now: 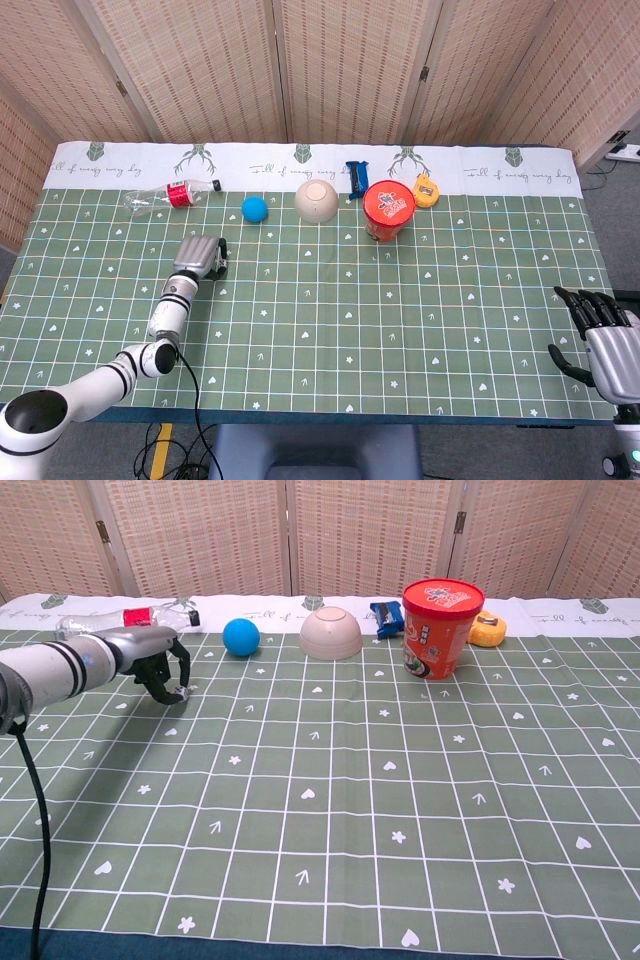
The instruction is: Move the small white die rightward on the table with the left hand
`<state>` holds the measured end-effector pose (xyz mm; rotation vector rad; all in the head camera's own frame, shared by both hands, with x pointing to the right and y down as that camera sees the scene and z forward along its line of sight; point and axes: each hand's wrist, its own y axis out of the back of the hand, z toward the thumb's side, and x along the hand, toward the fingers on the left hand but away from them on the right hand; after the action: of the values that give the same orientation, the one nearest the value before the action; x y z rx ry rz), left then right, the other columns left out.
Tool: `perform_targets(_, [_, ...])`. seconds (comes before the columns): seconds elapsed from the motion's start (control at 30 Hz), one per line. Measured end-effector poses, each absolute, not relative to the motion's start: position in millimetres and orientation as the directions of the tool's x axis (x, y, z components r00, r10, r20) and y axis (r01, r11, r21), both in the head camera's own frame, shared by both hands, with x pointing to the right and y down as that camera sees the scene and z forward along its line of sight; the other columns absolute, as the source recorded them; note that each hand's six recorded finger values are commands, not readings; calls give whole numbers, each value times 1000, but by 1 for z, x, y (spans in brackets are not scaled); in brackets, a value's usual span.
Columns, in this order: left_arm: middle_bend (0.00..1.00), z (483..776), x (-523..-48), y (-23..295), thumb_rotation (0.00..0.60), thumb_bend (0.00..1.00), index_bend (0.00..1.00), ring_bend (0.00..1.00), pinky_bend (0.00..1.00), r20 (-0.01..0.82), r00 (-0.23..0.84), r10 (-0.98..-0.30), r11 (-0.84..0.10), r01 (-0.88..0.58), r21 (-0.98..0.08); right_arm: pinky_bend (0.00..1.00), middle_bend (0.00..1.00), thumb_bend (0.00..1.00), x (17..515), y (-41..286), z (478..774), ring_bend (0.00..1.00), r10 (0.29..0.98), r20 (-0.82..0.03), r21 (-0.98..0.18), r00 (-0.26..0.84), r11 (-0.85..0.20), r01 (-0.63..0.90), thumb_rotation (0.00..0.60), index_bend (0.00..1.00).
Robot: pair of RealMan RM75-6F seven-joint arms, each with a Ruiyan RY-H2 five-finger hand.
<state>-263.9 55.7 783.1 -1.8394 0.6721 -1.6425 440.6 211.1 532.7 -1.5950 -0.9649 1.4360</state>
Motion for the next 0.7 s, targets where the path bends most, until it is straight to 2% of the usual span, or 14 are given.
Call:
perform_targets(0.3, [943, 747, -244, 70, 600, 423, 586, 832, 988, 625, 286, -726, -659, -30, -752, 162, 213, 242, 438, 213, 536, 157, 905, -416, -906, 90, -421, 51, 600, 130])
perform_targets(0.4, [943, 727, -237, 75, 600, 422, 591, 832, 987, 577, 353, -737, -631, -53, -774, 162, 213, 241, 438, 212, 534, 157, 907, -411, -908, 89, -416, 51, 600, 130])
perform_targets(0.53, [943, 692, -231, 74, 600, 422, 564, 832, 987, 473, 418, -776, -571, -144, -808, 162, 213, 242, 439, 213, 533, 157, 908, -410, -908, 86, -415, 52, 600, 130])
perform_targets(0.6, [943, 677, -230, 72, 600, 420, 477, 831, 986, 422, 430, -798, -544, -213, -812, 162, 213, 242, 439, 214, 533, 157, 908, -412, -908, 83, -416, 53, 600, 130])
perform_targets(0.7, [924, 655, -231, 70, 600, 360, 197, 816, 979, 352, 435, -829, -515, -348, -783, 162, 213, 242, 439, 215, 533, 157, 908, -412, -908, 82, -417, 52, 600, 130])
